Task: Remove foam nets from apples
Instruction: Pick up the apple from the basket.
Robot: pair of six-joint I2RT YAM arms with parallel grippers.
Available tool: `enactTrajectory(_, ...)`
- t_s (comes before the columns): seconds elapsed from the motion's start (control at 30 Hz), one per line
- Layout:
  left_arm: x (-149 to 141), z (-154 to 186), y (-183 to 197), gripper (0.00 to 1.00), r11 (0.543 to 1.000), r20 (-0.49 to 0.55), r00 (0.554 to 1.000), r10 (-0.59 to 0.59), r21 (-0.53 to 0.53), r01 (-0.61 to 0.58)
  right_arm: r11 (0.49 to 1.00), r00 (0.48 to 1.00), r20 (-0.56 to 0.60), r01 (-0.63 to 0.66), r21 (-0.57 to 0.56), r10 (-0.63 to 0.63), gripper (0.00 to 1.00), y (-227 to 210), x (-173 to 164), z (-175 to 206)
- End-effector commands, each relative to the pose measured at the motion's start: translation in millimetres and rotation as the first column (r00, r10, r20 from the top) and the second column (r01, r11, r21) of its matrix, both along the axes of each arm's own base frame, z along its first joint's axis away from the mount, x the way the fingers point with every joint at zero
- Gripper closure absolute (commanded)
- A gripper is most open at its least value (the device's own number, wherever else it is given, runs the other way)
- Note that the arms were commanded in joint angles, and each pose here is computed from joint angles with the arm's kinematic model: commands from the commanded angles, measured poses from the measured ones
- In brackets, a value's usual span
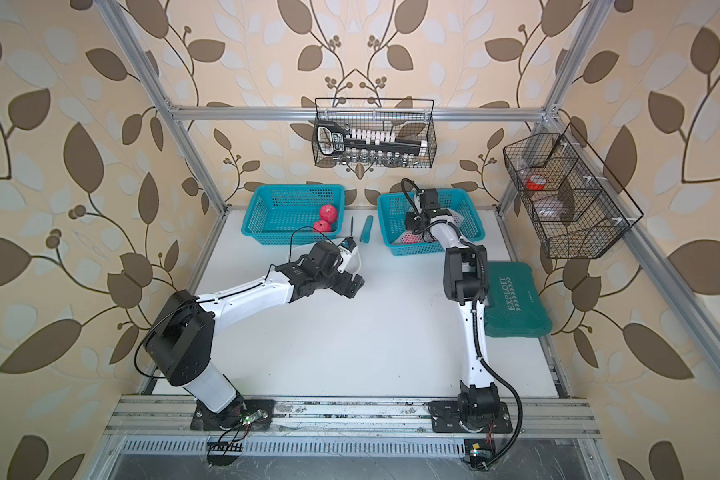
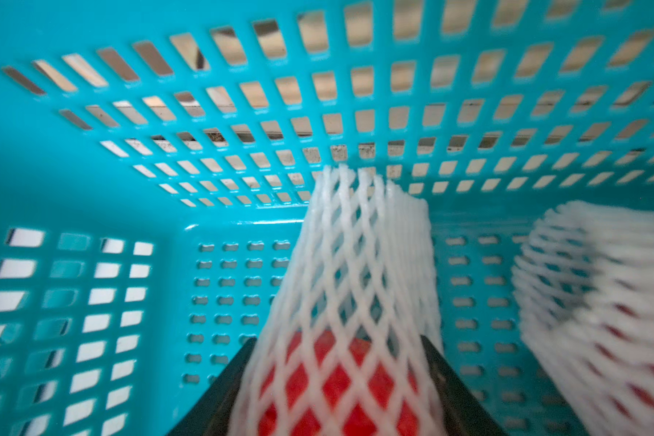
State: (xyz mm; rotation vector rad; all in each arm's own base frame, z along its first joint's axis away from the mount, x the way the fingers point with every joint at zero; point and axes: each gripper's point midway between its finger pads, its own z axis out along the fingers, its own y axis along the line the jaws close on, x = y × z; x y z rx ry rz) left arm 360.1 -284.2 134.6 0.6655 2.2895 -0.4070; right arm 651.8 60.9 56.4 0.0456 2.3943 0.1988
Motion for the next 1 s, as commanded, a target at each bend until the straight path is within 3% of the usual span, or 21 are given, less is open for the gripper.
enactTrajectory(0.0, 0, 31, -3, 0.01, 1.000, 0.070, 0.997, -0.006, -0.023, 0.008, 0.998, 0.997, 0.081, -0.005, 0.070, -0.001, 0.50, 1, 1, 43)
enactTrajectory(0.6, -3, 64, -10, 0.01, 0.994, 0.116, 0.993, -0.025, -0.104, 0.038, 0.977, 0.968, 0.251, -0.029, 0.210, -0.026, 0.51, -22, -24, 151)
enactTrajectory(0.97, -7, 58, -7, 0.01, 0.993, 0.111, 0.994, -0.016, -0.118, 0.029, 0.965, 0.963, 0.267, -0.037, 0.260, -0.035, 0.51, -18, -79, 170)
